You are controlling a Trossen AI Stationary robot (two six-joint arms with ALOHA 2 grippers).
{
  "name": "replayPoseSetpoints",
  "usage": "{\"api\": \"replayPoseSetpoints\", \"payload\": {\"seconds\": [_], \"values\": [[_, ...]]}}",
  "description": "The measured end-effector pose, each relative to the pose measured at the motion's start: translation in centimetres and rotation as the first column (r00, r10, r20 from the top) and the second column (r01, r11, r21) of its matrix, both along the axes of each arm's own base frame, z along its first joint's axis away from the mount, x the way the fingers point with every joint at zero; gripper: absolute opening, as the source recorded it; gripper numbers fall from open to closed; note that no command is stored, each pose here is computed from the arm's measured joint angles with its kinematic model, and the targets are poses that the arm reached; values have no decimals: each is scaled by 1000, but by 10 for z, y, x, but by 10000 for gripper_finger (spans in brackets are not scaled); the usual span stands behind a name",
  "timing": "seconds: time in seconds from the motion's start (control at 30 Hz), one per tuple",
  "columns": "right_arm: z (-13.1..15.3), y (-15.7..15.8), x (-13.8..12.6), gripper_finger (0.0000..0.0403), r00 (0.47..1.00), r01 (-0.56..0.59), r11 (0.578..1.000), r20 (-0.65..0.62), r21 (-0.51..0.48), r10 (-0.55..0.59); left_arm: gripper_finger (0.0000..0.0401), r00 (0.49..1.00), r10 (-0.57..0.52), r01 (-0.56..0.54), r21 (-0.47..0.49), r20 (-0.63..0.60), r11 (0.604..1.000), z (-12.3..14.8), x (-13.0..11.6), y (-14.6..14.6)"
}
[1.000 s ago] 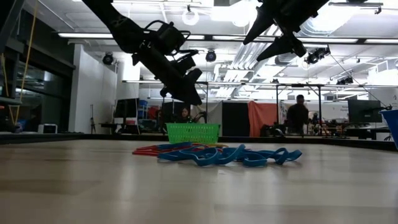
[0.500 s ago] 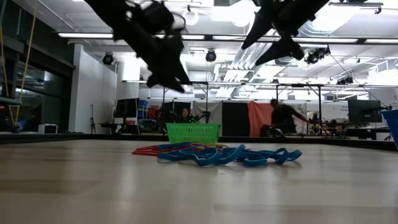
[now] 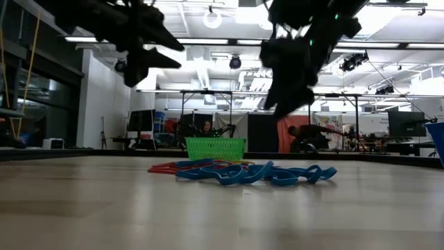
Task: Sort rubber bands into baskets
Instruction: Put the yellow rubber band into the green bin
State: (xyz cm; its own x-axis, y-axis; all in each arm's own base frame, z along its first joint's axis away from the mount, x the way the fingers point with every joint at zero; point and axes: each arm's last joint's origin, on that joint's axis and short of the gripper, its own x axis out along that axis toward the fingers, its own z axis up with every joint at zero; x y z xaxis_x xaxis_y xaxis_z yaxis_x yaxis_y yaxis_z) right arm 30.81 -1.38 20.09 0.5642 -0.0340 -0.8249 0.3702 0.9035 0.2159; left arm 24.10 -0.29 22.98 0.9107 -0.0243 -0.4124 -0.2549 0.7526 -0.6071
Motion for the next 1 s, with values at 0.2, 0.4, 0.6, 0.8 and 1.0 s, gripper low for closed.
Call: {"api": "replayPoseSetpoints", "payload": {"seconds": [0.2, 0.4, 0.6, 0.8, 1.0], "values": [[-42, -2, 13, 265, 987, -107, 988, -135, -108, 92, 131, 995, 79, -80, 19, 65, 997, 14, -10, -2], [-59, -3, 24, 265, 986, -128, 984, -121, -127, 112, 131, 990, 106, -108, 25, 93, 994, 20, -14, -1], [-60, -3, 27, 265, 991, -103, 988, -95, -119, 92, 131, 990, 108, -110, 18, 88, 994, 19, -14, -2], [-58, -5, 29, 230, 996, -71, 983, -73, -166, 59, 131, 990, 108, -110, 18, 87, 994, 19, -14, -1], [-59, -9, 28, 170, 996, -52, 984, -77, -171, 39, 131, 990, 108, -110, 19, 87, 994, 19, -14, -1]]}}
